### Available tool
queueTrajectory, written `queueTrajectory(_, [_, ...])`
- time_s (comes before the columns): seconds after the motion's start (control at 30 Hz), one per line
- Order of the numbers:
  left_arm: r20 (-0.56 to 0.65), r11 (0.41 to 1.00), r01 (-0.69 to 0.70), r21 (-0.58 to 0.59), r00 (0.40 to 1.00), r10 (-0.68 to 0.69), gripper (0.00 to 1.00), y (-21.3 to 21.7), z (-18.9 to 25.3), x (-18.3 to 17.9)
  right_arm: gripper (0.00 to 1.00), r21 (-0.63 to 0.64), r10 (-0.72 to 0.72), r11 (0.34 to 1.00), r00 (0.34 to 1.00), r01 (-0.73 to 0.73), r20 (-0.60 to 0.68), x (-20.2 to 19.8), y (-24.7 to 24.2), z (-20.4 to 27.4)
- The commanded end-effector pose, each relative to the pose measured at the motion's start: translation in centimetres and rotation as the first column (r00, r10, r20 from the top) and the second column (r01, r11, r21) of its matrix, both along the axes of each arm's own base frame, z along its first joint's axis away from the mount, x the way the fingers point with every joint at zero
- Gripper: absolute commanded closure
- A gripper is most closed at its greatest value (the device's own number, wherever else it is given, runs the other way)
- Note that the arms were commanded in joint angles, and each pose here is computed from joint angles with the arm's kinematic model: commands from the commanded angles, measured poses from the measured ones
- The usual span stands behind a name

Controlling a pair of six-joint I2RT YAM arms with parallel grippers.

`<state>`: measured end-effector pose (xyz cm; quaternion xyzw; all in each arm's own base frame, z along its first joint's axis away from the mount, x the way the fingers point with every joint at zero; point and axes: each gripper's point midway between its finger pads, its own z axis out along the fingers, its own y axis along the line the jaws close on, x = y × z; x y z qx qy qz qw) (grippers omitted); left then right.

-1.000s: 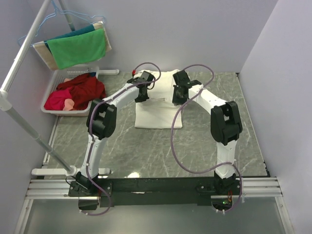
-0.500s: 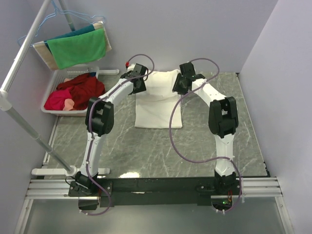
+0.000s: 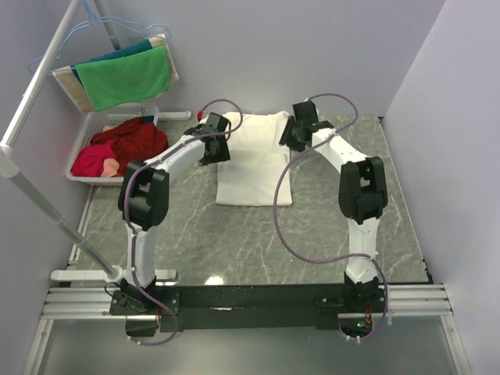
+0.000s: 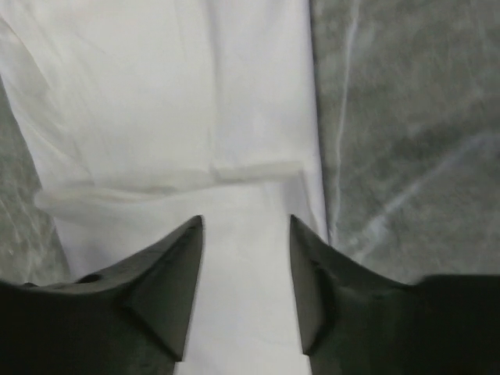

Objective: Fold and stack the t-shirts
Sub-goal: Fold the tshirt

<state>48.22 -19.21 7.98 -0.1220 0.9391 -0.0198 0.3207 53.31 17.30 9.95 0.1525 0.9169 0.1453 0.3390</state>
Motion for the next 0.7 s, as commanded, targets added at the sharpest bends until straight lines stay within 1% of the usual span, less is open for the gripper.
queueTrajectory(0.0, [0.000, 0.988, 0.114, -0.108, 0.993, -0.114, 0.35, -0.8, 2.4, -4.2, 0.36, -0.006, 0.051, 0.999, 0.999, -0.051, -0.014, -5.0, -1.3, 2.9])
queueTrajectory(0.03, [0.019, 0.982, 0.129, -0.138, 0.992, -0.128, 0.35, -0.9, 3.4, -4.9, 0.35, 0.007, 0.061, 0.998, 0.998, -0.061, -0.029, -5.8, -1.1, 2.7])
queueTrajectory(0.07, [-0.029, 0.971, 0.153, -0.182, 0.987, -0.160, 0.36, -0.9, 1.8, -6.6, 0.34, 0.013, 0.068, 0.998, 0.998, -0.068, -0.012, -6.5, -1.1, 3.6])
queueTrajectory(0.1, [0.003, 0.959, 0.162, -0.231, 0.986, -0.166, 0.36, -1.4, 2.2, -6.5, 0.33, 0.008, 0.079, 0.997, 0.996, -0.078, -0.045, -7.8, -1.2, 2.3])
queueTrajectory(0.13, [0.020, 0.950, 0.170, -0.263, 0.985, -0.171, 0.38, -1.3, 2.8, -7.0, 0.33, 0.006, 0.084, 0.996, 0.996, -0.084, -0.042, -8.4, -1.2, 2.3])
queueTrajectory(0.17, [-0.013, 0.935, 0.179, -0.307, 0.981, -0.192, 0.38, -1.2, 1.4, -8.3, 0.32, 0.010, 0.096, 0.995, 0.994, -0.095, -0.048, -9.5, -1.3, 2.1])
queueTrajectory(0.2, [0.016, 0.923, 0.191, -0.334, 0.980, -0.197, 0.39, -1.4, 1.9, -8.2, 0.32, 0.015, 0.108, 0.994, 0.993, -0.107, -0.049, -10.1, -1.2, 2.0])
queueTrajectory(0.27, [-0.010, 0.907, 0.198, -0.371, 0.976, -0.217, 0.41, -1.3, 0.8, -9.2, 0.32, 0.029, 0.140, 0.990, 0.988, -0.138, -0.063, -11.8, -0.9, 1.3])
queueTrajectory(0.3, [-0.019, 0.887, 0.218, -0.408, 0.969, -0.247, 0.42, -1.8, 0.7, -9.7, 0.32, 0.037, 0.152, 0.988, 0.986, -0.150, -0.066, -12.3, -0.7, 1.0])
queueTrajectory(0.33, [-0.007, 0.873, 0.234, -0.428, 0.965, -0.262, 0.43, -2.2, 0.7, -9.7, 0.32, 0.042, 0.161, 0.987, 0.984, -0.158, -0.071, -12.9, -0.6, 0.7])
queueTrajectory(0.37, [-0.020, 0.868, 0.234, -0.438, 0.963, -0.270, 0.43, -2.2, 0.1, -10.2, 0.32, 0.058, 0.176, 0.983, 0.983, -0.173, -0.058, -13.3, -0.3, 0.9])
queueTrajectory(0.4, [-0.021, 0.858, 0.242, -0.452, 0.959, -0.282, 0.43, -2.3, 0.0, -10.5, 0.32, 0.066, 0.190, 0.981, 0.978, -0.185, -0.087, -14.4, -0.1, -0.3])
queueTrajectory(0.5, [-0.037, 0.850, 0.230, -0.473, 0.959, -0.280, 0.44, -1.9, -1.0, -10.8, 0.32, 0.094, 0.213, 0.975, 0.971, -0.203, -0.108, -16.1, 0.2, -1.4])
queueTrajectory(0.63, [-0.036, 0.798, 0.225, -0.559, 0.955, -0.295, 0.45, -2.0, -1.7, -11.4, 0.31, 0.115, 0.231, 0.969, 0.968, -0.219, -0.101, -17.3, 0.3, -2.3])
queueTrajectory(0.67, [-0.030, 0.792, 0.222, -0.568, 0.957, -0.290, 0.45, -1.8, -1.7, -11.1, 0.31, 0.114, 0.228, 0.970, 0.967, -0.216, -0.113, -17.7, 0.1, -2.8])
